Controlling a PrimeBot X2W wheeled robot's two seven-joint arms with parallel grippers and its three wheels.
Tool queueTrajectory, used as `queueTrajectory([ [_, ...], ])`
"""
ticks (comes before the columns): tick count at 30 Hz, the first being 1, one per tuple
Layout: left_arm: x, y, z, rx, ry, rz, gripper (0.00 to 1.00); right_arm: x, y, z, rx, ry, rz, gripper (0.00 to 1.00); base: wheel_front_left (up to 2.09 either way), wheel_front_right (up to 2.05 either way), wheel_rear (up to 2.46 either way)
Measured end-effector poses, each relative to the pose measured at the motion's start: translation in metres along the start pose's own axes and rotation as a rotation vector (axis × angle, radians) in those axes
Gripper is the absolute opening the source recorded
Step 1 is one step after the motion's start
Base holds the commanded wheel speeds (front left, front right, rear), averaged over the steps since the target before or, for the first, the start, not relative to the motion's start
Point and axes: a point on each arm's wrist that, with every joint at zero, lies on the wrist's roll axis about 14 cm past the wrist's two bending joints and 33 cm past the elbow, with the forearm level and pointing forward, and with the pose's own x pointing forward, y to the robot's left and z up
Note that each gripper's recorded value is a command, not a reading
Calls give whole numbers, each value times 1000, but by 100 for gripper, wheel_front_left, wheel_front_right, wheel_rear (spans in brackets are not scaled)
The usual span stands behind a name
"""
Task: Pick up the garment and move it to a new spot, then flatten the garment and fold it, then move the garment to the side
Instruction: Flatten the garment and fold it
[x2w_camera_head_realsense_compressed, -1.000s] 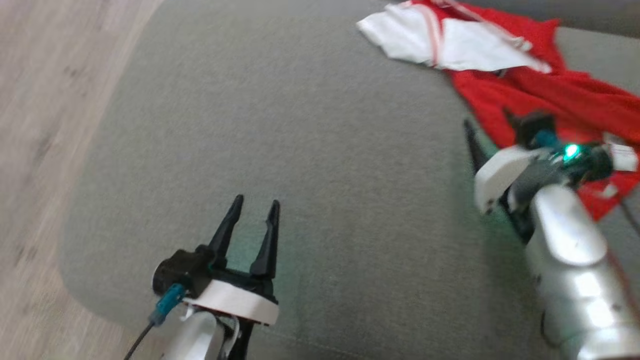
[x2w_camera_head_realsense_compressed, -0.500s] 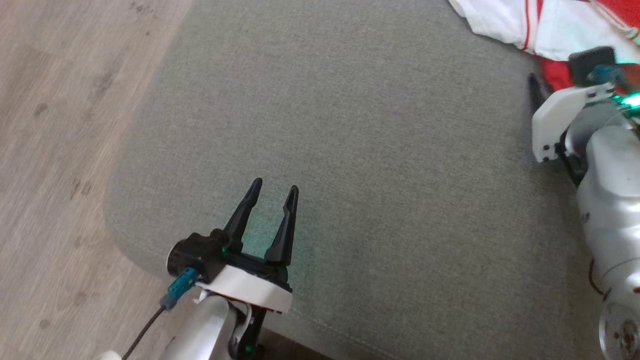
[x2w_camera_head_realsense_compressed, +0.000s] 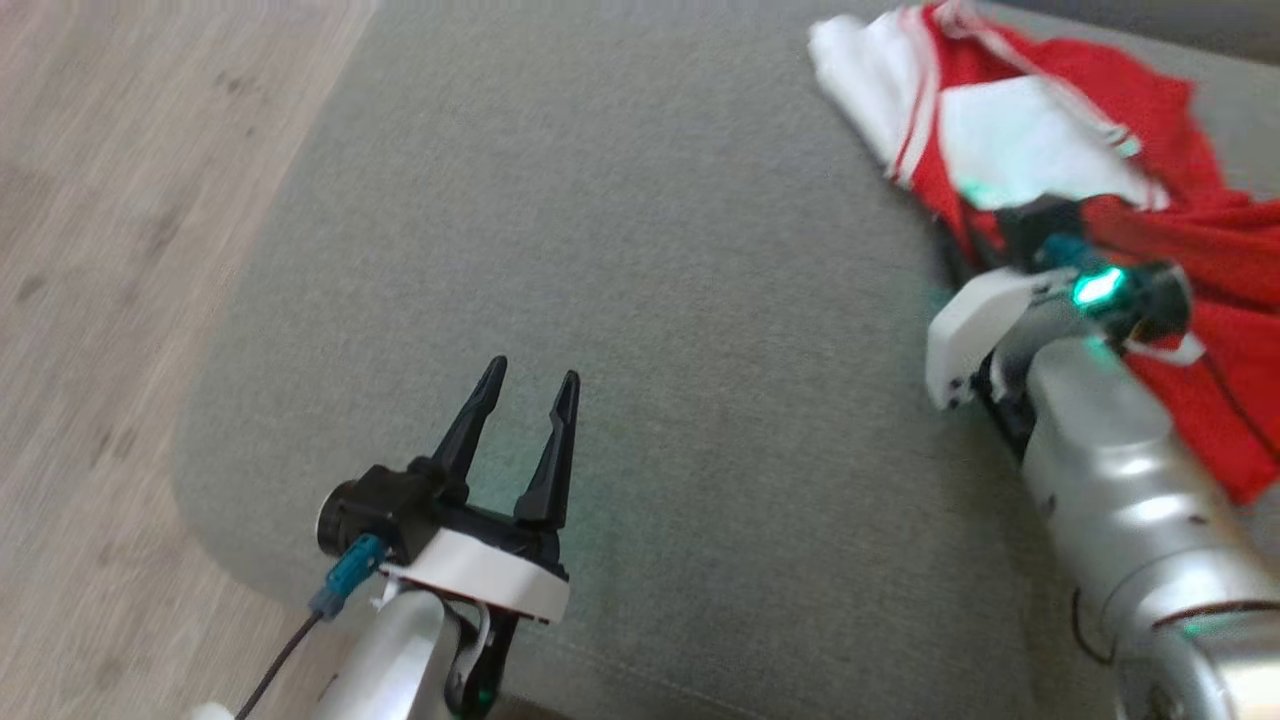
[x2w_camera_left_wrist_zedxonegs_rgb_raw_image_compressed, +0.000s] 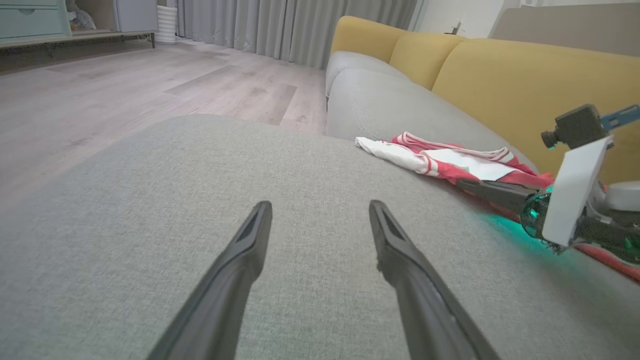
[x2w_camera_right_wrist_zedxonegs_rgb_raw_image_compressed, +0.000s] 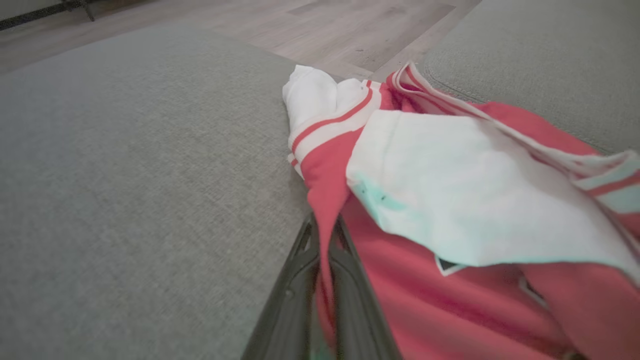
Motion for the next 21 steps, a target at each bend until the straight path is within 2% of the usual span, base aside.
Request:
queueTrajectory([
  [3,-4,-7,1,5,-8,-21,100,-18,13,-4,-8,-16,30,0,0,0,0],
  [6,-9,-14,-2,7,-5,-40,100,-38,53,-5,18,-69,124,0,0,0,0],
  [10,-13,-22,-1,11,-16,-62,100,-68,97,-17,56,-55,228,0,0,0,0],
  [15,-19,-32,4,6,-37,-90,100,-91,107,-10,44,-82,271,0,0,0,0],
  [16,-21,-32,4,2,-40,-89,100,-97,104,-10,43,-84,268,38,0,0,0],
  [17,-23,-31,3,-2,-39,-86,100,-102,99,-12,33,-81,263,100,0,0,0],
  [21,-28,-37,-2,0,-29,-105,100,-117,72,-12,62,-102,192,100,0,0,0],
])
